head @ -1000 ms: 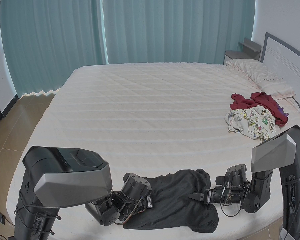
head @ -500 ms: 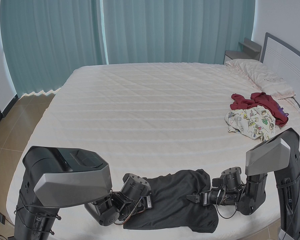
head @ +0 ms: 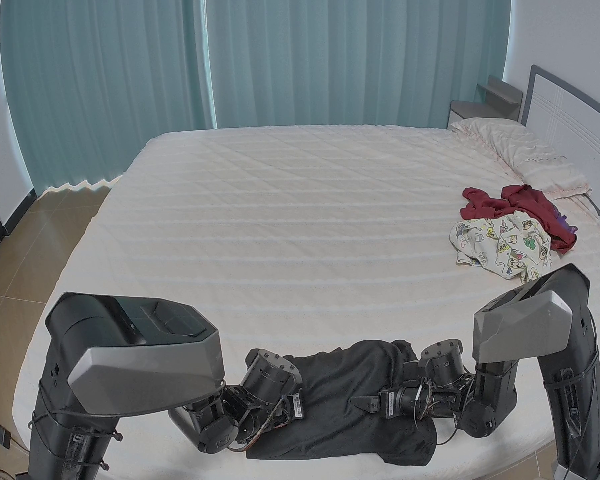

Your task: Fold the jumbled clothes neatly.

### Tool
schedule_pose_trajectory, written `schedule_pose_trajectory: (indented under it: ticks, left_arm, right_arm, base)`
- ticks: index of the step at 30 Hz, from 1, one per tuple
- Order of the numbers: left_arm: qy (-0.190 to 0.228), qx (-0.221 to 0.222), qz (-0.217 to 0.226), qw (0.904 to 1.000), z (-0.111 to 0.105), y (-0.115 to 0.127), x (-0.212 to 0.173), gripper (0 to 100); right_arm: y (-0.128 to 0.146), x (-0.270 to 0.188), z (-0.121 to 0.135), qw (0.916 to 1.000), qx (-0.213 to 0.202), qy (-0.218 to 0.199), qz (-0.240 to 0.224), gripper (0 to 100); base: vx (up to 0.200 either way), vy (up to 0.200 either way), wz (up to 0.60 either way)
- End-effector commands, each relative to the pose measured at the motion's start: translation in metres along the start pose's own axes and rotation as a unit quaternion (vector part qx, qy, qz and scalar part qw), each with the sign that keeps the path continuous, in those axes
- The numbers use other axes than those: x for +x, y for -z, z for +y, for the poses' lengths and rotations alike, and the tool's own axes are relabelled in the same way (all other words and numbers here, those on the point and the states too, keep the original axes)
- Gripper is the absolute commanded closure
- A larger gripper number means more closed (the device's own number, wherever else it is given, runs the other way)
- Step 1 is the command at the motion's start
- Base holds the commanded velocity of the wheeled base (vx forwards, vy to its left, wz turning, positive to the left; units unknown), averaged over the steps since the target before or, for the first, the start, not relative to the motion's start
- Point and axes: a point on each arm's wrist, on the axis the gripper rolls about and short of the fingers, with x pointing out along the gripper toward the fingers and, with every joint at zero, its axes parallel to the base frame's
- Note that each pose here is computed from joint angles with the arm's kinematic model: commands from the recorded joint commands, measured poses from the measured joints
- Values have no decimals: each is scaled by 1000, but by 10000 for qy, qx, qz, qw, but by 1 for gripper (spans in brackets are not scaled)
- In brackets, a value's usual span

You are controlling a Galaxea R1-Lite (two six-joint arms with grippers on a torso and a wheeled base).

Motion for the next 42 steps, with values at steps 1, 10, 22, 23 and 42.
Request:
schedule_pose_trajectory:
  ticks: [1,10,22,23,42]
  left_arm:
    - [0,3,8,10000,0,1,0,100]
    - [15,7,9,10000,-1,1,1,100]
    - [4,1,2,10000,0,1,1,100]
    - [9,7,4,10000,-1,1,1,100]
    - [3,7,-1,10000,0,1,0,100]
  right_arm:
    - [1,1,2,10000,-11,-29,24,100]
    - [1,0,2,10000,6,-40,-4,100]
    - [1,1,2,10000,13,-28,-16,100]
    - [1,1,2,10000,20,-29,-16,100]
    - [-1,0,2,9999,61,-29,-74,100]
  base:
    - [0,0,0]
    - [0,0,0]
    - [0,0,0]
    - [0,0,0]
    - [0,0,0]
